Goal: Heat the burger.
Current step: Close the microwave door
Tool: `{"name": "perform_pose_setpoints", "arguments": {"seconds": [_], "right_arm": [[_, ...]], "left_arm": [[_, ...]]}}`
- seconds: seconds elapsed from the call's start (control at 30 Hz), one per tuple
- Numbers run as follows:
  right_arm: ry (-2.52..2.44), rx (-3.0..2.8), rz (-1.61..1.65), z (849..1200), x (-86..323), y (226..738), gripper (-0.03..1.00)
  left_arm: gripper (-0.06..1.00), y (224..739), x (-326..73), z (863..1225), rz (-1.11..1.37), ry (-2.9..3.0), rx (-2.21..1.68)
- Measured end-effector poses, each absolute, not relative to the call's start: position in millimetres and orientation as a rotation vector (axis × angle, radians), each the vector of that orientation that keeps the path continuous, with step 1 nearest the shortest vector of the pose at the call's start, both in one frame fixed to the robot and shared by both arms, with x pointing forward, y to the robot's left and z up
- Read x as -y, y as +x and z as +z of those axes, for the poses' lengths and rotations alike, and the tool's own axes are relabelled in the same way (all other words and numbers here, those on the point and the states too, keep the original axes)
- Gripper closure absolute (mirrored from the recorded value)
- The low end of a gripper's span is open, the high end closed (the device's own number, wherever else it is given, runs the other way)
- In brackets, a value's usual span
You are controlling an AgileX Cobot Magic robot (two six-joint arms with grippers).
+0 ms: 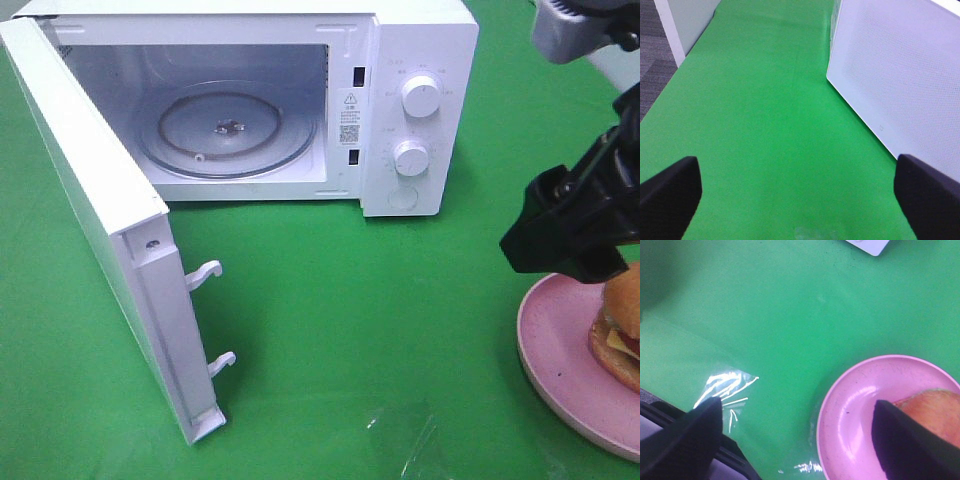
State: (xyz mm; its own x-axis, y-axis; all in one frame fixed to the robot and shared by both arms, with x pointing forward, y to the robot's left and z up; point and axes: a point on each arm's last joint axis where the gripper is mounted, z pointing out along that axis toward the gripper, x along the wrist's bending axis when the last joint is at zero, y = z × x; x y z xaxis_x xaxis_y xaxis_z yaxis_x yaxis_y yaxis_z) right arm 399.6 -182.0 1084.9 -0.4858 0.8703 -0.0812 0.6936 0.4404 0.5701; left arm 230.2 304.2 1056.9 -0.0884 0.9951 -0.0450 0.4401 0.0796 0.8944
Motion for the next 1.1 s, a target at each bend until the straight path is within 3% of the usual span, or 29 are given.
{"name": "perform_pose_setpoints", "arguments": {"seconds": [0.3, 1.1], "right_arm": [[1.315, -2.305, 0.743, 1101, 207, 369, 0.20], [1.567, -1.722, 0.987, 1069, 298, 272, 0.20]], "left_arm": [[-0.02, 230, -304, 1057, 0.964, 1.450, -1.630], [-0.02, 230, -304, 1057, 0.964, 1.450, -1.630]]}}
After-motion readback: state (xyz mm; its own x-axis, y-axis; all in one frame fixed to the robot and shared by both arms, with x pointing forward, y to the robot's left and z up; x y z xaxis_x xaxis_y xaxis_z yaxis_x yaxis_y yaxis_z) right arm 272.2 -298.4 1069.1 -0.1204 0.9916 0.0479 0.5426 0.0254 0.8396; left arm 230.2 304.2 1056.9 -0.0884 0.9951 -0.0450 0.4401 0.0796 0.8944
